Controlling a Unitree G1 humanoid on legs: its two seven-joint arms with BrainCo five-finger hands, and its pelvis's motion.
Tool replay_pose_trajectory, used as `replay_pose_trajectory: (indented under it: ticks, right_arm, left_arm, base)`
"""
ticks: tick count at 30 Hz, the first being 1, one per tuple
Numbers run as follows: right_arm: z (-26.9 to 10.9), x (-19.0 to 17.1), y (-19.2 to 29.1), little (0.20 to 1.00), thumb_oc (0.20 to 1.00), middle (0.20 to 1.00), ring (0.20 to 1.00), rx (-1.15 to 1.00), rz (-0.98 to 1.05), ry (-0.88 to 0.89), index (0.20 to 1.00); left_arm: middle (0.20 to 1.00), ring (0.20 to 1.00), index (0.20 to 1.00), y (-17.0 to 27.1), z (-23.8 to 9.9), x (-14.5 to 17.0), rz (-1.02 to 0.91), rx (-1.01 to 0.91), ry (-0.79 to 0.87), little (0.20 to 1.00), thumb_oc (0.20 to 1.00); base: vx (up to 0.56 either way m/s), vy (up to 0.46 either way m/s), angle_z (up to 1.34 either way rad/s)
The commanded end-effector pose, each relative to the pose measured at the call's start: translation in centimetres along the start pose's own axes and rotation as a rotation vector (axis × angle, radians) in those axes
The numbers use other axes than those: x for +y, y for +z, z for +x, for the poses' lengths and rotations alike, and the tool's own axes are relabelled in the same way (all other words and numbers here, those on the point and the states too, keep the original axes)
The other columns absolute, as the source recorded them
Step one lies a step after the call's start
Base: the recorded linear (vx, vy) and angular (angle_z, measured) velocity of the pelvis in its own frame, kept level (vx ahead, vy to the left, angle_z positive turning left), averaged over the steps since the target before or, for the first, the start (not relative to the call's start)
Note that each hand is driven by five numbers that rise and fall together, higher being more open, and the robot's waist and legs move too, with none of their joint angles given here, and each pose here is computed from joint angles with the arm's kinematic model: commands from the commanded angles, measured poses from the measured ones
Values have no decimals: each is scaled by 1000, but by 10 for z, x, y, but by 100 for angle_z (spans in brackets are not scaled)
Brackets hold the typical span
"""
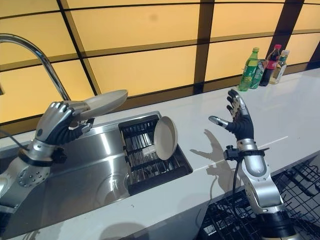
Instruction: Pick up plates and place into dishwasher.
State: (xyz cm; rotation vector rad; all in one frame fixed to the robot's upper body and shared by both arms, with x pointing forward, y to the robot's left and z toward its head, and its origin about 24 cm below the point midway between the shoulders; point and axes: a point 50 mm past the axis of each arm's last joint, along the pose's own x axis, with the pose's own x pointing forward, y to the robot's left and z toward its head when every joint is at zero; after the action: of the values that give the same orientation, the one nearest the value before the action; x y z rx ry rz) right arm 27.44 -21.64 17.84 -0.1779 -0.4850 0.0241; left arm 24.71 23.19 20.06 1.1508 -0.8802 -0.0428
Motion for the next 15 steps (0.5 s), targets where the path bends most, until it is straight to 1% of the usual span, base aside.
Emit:
replay_pose_trajectory:
  ticks: [1, 4, 7, 12, 15]
  right_arm:
    - [18, 16, 39, 1000, 1000, 1000, 1000, -192, -22, 163, 1000]
    - [21, 31, 44, 1000, 1000, 1000, 1000, -214, -9, 288, 1000]
    - [24, 45, 48, 1000, 1000, 1000, 1000, -233, 13, 402, 1000]
    - [24, 55, 44, 1000, 1000, 1000, 1000, -181, 49, 525, 1000]
    - [19, 63, 42, 1000, 1000, 1000, 1000, -155, 111, 617, 1000]
  left_arm:
    - [200, 200, 200, 27, 37, 21, -367, -197, 22, 200, 200]
    - [200, 200, 200, 41, 46, 12, -608, -262, -88, 200, 200]
    - [200, 200, 200, 49, 56, 4, -744, -308, -164, 200, 200]
    - [200, 200, 200, 53, 62, 5, -788, -332, -186, 200, 200]
    - [200, 200, 200, 53, 61, 7, -804, -332, -185, 200, 200]
  base:
    - [-50, -35, 3]
    - [-26, -34, 3]
    - [-13, -26, 1]
    - [-16, -39, 0]
    - [-8, -21, -1]
